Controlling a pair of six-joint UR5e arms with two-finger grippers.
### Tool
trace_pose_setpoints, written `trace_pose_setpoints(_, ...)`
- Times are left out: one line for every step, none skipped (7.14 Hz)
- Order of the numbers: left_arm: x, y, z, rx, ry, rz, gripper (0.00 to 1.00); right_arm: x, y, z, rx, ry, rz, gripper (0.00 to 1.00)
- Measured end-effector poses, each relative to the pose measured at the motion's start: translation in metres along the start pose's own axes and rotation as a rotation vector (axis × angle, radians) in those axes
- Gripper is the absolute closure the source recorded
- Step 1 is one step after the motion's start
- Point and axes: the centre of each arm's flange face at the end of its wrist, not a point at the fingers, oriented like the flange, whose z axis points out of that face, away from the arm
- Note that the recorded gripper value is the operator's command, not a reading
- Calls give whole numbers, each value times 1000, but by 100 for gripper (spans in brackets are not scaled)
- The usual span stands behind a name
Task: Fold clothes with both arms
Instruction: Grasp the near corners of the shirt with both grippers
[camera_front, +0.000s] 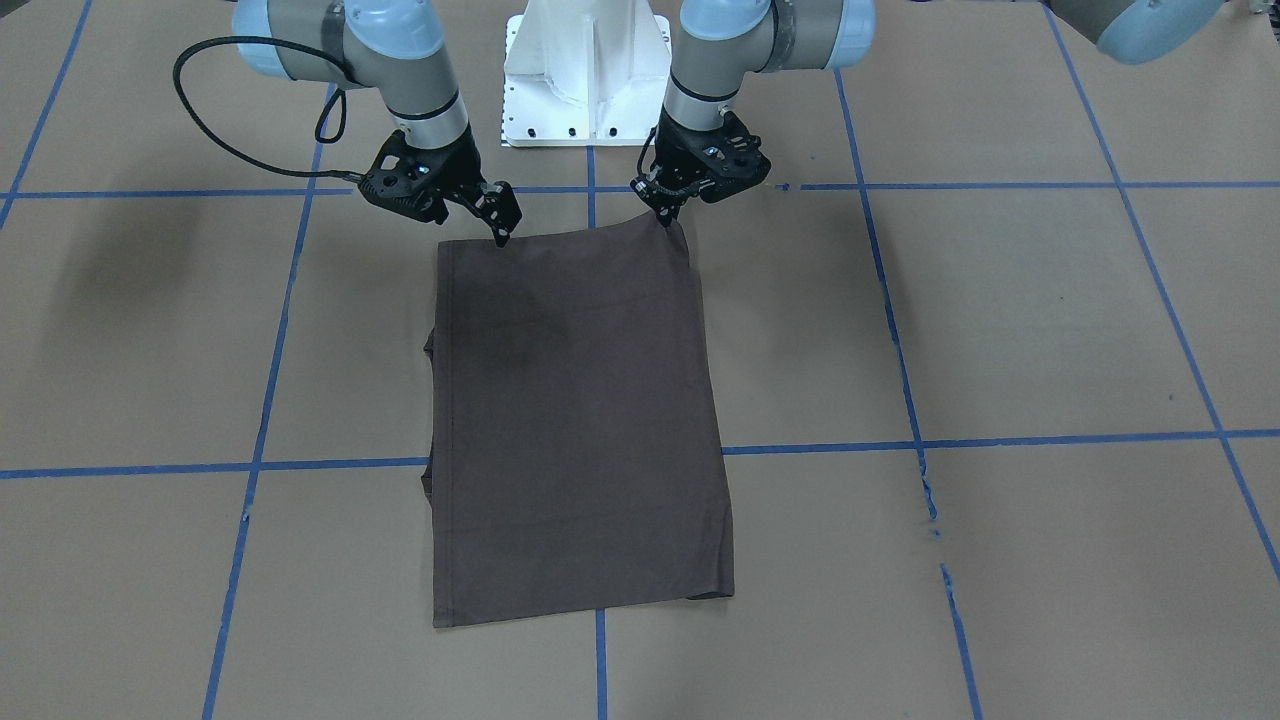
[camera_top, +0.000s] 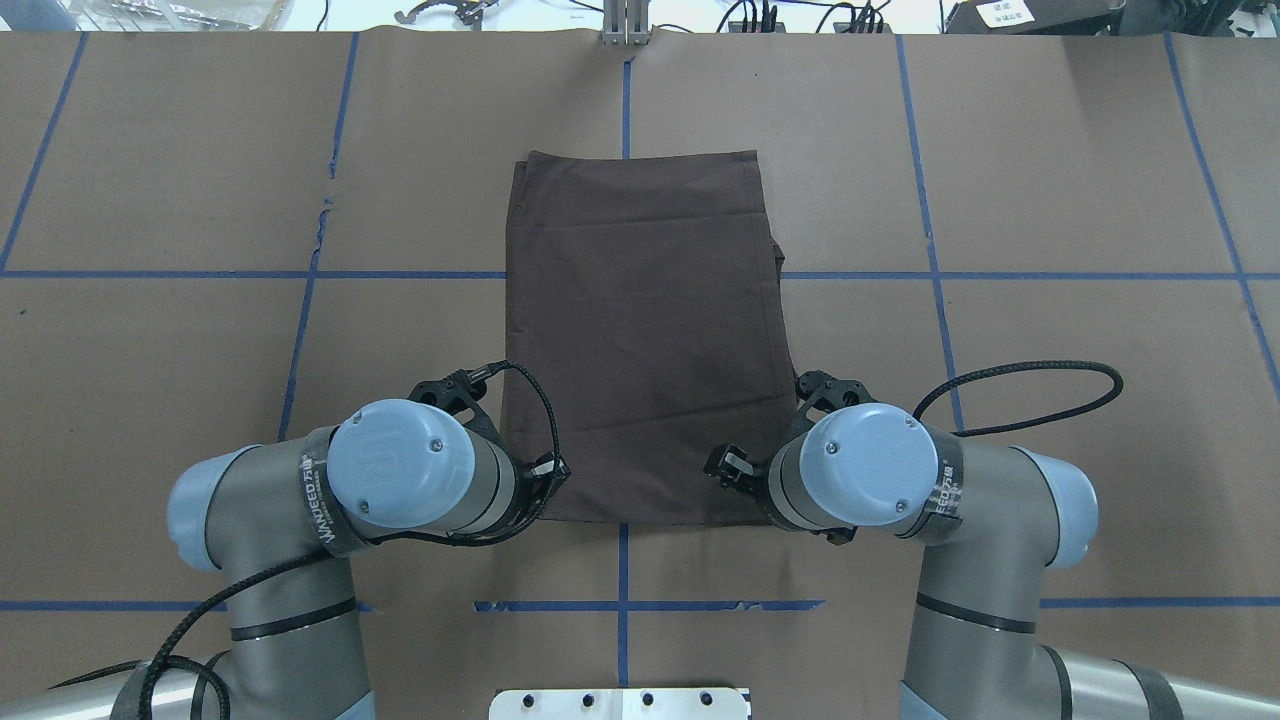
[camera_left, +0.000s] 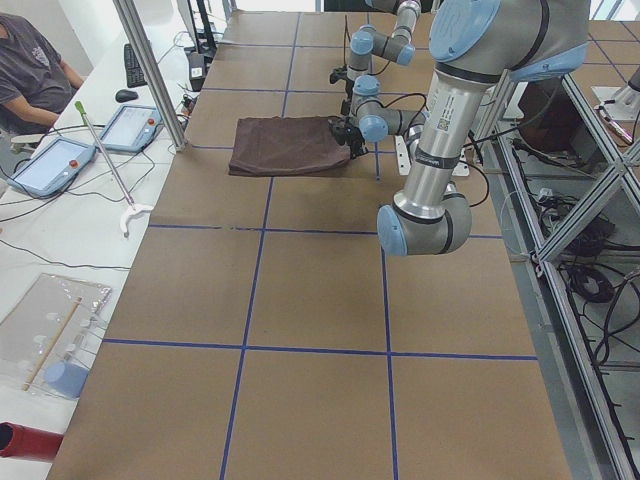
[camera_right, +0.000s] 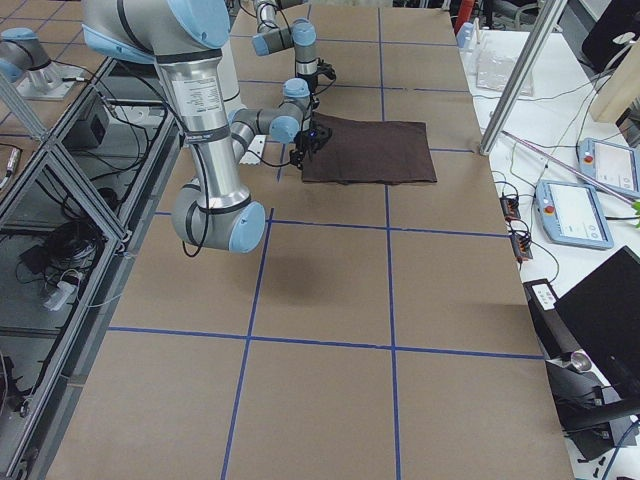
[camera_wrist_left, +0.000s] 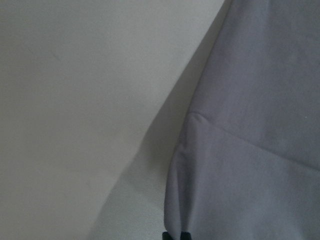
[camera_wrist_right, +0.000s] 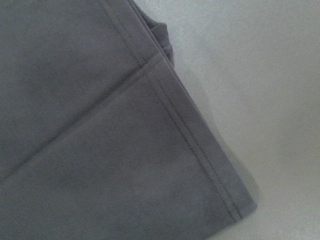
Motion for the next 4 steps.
trace_pose_setpoints(0,0,0,0,1,0,100,0,-2,7,11,10,10,0)
trace_pose_setpoints(1,1,-1,-1,2,0,100,-1,-9,11,23,17,19,0)
trace_pose_setpoints(2,1,-2,-2,4,0,100,0,-15,17,33,28,24,0)
trace_pose_setpoints(3,1,-2,-3,4,1,100,1,-20,23,41,40,28,0)
